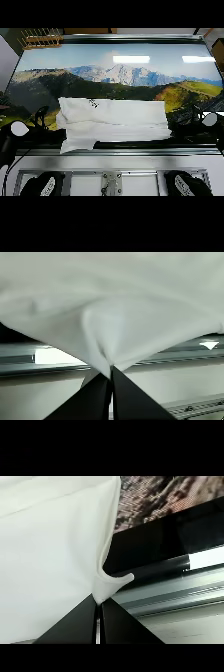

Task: Fold the clothes and pants, and hang the long-sleeved shirts on hangers.

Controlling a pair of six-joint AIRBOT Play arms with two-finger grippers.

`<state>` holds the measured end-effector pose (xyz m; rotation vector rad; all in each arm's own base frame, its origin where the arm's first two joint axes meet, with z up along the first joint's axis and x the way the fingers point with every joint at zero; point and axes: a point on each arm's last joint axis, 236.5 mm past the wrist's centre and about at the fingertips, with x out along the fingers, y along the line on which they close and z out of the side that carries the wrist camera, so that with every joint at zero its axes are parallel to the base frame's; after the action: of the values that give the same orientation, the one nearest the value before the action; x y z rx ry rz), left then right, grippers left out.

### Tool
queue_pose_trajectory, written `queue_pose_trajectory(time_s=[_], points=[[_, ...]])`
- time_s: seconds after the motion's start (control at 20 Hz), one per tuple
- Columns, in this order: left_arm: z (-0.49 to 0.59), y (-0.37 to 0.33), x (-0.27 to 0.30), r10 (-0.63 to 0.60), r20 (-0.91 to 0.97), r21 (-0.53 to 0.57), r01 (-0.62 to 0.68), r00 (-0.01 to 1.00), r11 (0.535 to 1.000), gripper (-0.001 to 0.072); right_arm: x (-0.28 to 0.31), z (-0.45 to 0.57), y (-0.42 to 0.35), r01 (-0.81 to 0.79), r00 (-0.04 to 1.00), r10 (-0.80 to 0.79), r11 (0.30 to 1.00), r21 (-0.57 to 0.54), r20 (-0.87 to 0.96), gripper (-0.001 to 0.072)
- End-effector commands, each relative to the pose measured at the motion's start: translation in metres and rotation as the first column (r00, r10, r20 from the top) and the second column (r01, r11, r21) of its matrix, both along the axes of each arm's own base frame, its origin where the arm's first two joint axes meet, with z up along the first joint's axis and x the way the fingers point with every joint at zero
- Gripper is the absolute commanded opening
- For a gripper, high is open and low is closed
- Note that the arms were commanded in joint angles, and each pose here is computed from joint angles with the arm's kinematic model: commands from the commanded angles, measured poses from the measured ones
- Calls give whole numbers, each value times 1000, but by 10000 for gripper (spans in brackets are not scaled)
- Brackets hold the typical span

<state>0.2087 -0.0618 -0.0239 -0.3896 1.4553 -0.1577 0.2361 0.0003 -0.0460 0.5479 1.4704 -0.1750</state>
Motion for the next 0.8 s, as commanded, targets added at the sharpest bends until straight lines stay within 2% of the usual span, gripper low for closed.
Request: queue_pose_trajectory(time_s=[0.0,0.25,0.5,0.7,0.75], points=[[12,6,44,-16,33,9,16,999,1000,6,25,8,-2,-26,1000,26,1000,-6,-18,6],[13,14,120,-29,46,15,29,998,999,6,76,5,6,-84,996,83,996,-3,-32,6],[0,17,172,-34,26,11,34,999,999,7,116,-6,2,-62,998,62,998,1,-34,6],[-10,20,203,-33,25,9,33,999,999,14,156,-6,14,3,996,-9,998,65,92,20],[-8,18,212,-29,39,-3,30,999,1000,267,170,-2,18,30,989,-43,995,93,144,22]])
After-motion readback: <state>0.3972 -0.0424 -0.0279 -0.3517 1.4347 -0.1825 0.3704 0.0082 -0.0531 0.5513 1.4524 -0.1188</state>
